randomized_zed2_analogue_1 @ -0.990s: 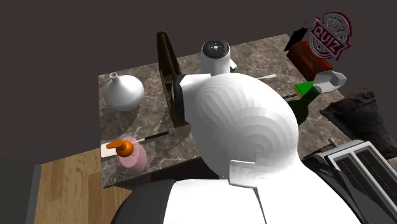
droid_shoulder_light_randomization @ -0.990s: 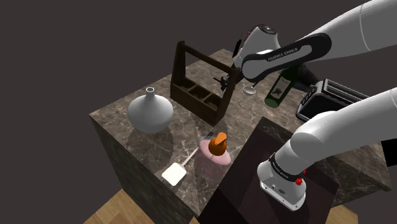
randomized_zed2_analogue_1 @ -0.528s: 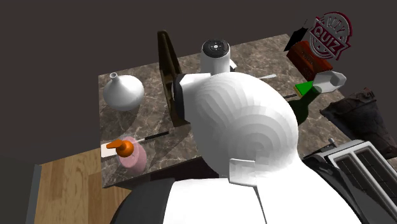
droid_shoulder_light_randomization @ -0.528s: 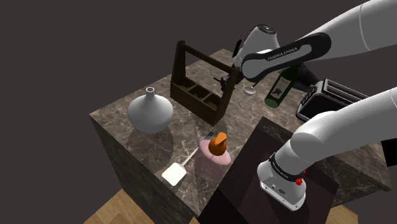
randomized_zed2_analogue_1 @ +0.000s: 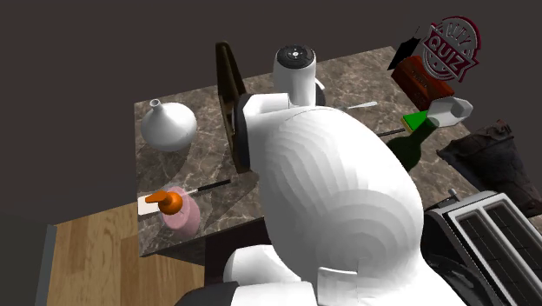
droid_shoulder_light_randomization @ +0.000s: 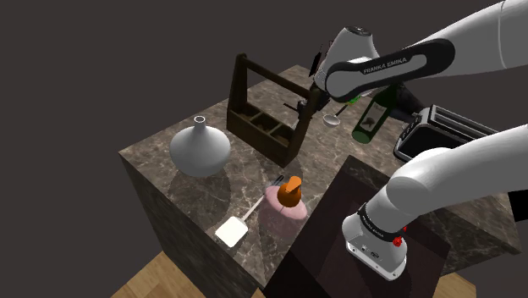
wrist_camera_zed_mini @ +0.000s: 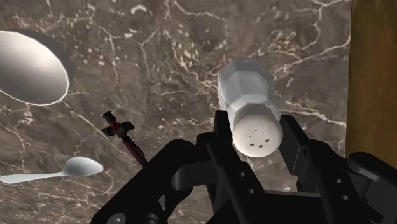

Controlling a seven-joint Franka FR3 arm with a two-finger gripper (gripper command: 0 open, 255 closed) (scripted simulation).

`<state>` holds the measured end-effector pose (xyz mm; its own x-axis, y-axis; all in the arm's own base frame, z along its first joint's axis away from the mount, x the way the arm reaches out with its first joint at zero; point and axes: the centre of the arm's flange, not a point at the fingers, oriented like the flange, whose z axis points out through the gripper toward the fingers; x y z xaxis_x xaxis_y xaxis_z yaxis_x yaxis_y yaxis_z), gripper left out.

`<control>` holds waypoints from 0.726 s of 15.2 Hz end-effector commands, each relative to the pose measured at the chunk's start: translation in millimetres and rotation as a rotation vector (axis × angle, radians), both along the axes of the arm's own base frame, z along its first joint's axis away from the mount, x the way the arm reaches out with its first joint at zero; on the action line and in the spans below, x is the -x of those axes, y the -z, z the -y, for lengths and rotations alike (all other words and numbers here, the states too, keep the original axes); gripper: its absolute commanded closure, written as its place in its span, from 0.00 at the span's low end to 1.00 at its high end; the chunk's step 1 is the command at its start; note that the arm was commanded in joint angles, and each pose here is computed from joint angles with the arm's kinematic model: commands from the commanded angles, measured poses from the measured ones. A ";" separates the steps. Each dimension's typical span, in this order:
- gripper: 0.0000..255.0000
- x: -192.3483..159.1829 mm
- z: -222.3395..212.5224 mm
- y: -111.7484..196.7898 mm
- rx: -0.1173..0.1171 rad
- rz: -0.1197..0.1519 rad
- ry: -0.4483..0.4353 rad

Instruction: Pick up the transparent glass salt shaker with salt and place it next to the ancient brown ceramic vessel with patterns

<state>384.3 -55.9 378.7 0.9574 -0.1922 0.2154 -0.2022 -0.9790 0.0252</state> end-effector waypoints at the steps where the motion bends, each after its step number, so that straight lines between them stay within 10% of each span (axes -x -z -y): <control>1: 1.00 0.1 -0.2 -9.6 0.000 -0.002 0.000; 11: 1.00 0.1 -0.2 -62.4 0.000 -0.002 0.000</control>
<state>384.3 -55.6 435.3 0.9579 -0.1922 0.2134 -0.2021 -0.9790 0.0253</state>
